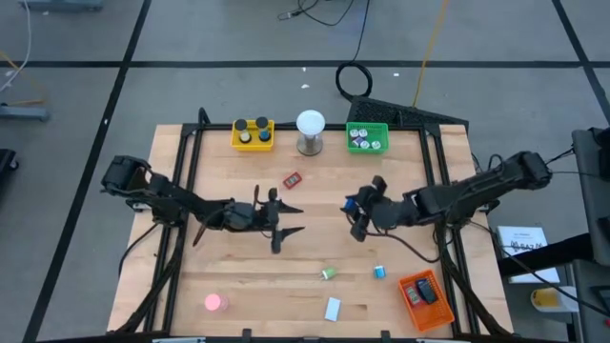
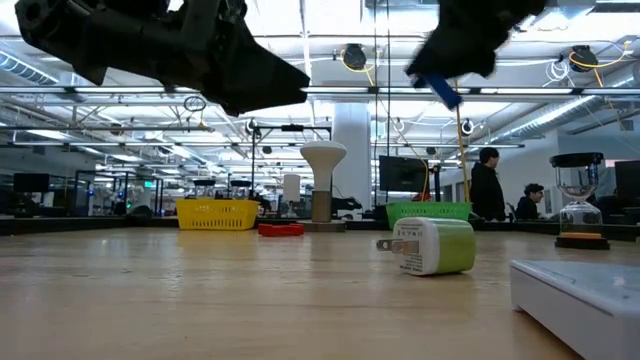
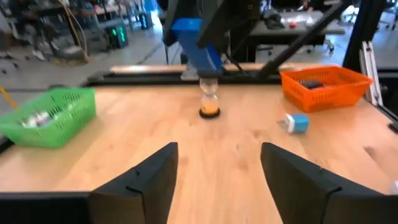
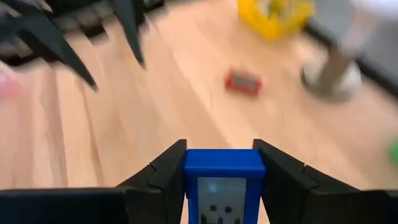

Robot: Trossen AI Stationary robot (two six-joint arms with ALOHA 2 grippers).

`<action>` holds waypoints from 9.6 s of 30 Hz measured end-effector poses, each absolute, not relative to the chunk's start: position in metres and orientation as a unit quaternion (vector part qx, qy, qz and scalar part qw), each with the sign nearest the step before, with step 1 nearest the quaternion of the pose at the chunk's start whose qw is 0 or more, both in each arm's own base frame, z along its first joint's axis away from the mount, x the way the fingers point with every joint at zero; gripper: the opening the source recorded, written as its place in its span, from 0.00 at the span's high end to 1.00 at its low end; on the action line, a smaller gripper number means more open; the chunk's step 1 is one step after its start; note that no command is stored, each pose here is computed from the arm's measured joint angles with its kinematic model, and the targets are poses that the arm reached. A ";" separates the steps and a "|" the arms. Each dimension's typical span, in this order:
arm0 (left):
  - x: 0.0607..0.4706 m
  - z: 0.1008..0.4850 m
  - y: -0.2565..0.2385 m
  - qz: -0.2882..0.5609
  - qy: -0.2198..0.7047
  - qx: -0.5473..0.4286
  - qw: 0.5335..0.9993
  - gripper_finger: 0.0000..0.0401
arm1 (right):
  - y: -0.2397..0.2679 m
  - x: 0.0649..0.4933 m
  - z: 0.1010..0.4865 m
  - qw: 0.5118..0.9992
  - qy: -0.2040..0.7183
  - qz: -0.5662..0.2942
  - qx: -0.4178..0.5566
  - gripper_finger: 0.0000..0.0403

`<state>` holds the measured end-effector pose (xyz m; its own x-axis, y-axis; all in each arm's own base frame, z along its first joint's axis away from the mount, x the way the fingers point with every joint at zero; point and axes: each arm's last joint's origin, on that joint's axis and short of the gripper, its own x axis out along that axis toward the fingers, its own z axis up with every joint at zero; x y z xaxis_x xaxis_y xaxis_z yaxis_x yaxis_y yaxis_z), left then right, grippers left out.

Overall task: Pick & Place Office items
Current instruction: Put the blue digital timer into the orange bin, then put the orange hourglass into the yellow bin

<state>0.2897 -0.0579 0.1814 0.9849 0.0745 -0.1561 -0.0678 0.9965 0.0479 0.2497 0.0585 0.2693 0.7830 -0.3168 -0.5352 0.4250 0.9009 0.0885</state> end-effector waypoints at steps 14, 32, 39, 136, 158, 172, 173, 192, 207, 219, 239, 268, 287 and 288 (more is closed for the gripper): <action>0.289 0.181 -0.061 0.030 0.080 0.020 0.996 0.52 | 0.101 0.196 0.240 0.815 0.457 -0.228 0.274 0.63; 0.289 0.181 -0.061 0.028 0.080 0.020 0.996 0.51 | 0.173 0.135 0.227 0.701 0.532 -0.248 0.406 0.63; 0.289 0.181 -0.061 0.028 0.080 0.020 0.996 0.50 | 0.199 0.132 0.223 0.657 0.586 -0.263 0.394 0.63; 0.289 0.181 -0.061 0.028 0.080 0.020 0.996 0.47 | 0.222 0.134 0.189 0.585 0.676 -0.342 0.289 0.60; 0.289 0.181 -0.061 0.029 0.080 0.020 0.996 0.47 | 0.203 0.125 0.225 0.626 0.663 -0.291 0.289 0.66; 0.289 0.182 -0.061 0.030 0.076 -0.001 0.997 0.47 | 0.177 0.129 0.237 0.816 0.501 -0.251 0.143 0.96; 0.289 0.182 -0.061 0.030 0.077 -0.021 0.996 0.47 | 0.175 0.129 0.233 0.814 0.502 -0.257 0.139 0.96; 0.291 0.183 -0.061 0.010 0.073 -0.055 0.996 0.47 | 0.121 0.131 0.178 0.763 0.481 -0.388 0.187 0.69; 0.292 0.185 -0.058 0.016 0.065 -0.099 0.993 0.47 | 0.096 0.143 0.171 0.780 0.405 -0.447 0.166 0.39; 0.276 0.182 -0.042 0.045 0.083 -0.028 0.995 0.77 | 0.091 0.160 0.162 0.816 0.377 -0.411 0.155 0.53; 0.172 0.153 -0.020 0.150 0.039 -0.072 0.985 0.99 | 0.031 0.323 0.210 0.935 0.268 -0.192 0.133 0.53; 0.170 0.151 -0.014 0.198 0.032 -0.082 0.976 0.98 | -0.017 0.432 0.176 0.938 0.334 -0.081 0.039 0.53; 0.171 0.150 -0.009 0.184 0.040 -0.090 0.978 0.93 | -0.019 0.434 0.171 0.940 0.329 -0.083 0.040 0.51; 0.171 0.149 -0.009 0.184 0.041 -0.090 0.978 0.93 | -0.019 0.435 0.172 0.941 0.326 -0.083 0.040 0.50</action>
